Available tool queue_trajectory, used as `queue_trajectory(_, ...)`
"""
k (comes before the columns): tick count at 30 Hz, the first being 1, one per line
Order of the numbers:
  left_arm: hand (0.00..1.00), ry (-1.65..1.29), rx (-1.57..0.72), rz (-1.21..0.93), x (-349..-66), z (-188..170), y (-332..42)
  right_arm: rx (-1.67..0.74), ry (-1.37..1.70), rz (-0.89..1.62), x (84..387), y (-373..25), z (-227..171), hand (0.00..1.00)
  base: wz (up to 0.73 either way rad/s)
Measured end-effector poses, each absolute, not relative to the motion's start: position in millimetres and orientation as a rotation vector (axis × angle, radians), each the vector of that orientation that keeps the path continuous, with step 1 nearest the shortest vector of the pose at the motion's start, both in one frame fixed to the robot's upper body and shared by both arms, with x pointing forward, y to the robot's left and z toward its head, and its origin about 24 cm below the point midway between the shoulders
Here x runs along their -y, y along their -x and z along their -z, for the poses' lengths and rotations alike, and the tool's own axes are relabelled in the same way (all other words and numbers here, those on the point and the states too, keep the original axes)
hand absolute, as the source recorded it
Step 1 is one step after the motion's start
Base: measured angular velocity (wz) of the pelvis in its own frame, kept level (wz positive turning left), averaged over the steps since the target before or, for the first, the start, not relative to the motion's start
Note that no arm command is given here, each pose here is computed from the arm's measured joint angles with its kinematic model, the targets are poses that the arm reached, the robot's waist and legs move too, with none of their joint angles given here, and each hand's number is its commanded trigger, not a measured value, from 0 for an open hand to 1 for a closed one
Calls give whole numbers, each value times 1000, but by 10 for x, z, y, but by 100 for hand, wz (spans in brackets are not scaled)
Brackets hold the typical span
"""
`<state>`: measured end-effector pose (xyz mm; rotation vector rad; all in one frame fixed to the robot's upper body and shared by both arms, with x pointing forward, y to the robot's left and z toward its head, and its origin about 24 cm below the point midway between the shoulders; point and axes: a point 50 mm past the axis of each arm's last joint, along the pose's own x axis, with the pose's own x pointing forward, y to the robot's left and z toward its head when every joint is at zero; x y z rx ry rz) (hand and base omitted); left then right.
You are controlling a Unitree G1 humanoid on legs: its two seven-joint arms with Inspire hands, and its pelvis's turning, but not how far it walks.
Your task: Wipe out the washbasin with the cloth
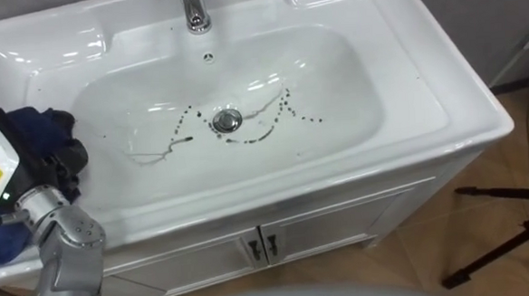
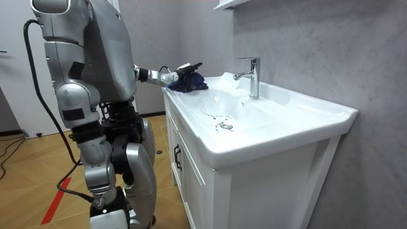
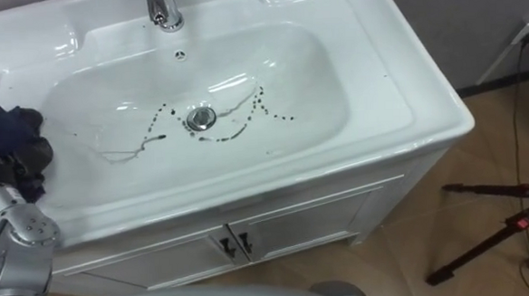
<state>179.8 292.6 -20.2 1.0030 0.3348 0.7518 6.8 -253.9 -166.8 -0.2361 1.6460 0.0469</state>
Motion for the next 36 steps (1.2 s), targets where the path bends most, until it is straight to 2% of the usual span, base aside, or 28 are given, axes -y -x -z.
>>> queue_trajectory(12,0,-1003,-398,-724,-2910,324,-1752,-1659,261,-60,2552,-64,1664,0,-1)
queue_trajectory(13,4,-1002,-407,-714,-2902,339,-1750,-1656,263,-59,2557,-71,1662,0,0)
queue_trajectory(14,9,-998,-419,-704,-2896,351,-1749,-1650,264,-59,2562,-83,1660,0,0)
queue_trajectory(15,25,-997,-424,-700,-2895,355,-1748,-1647,265,-59,2565,-92,1659,0,0)
queue_trajectory(17,45,-993,-439,-687,-2895,370,-1745,-1628,273,-59,2586,-136,1650,0,0)
queue_trajectory(20,67,-990,-453,-675,-2893,387,-1741,-1619,278,-60,2590,-163,1647,0,0)
queue_trajectory(22,100,-986,-462,-662,-2893,395,-1745,-1618,278,-64,2589,-177,1646,0,-10)
queue_trajectory(36,100,-999,-510,-691,-3067,394,-1835,-1658,265,-66,2587,-118,1642,0,-6)
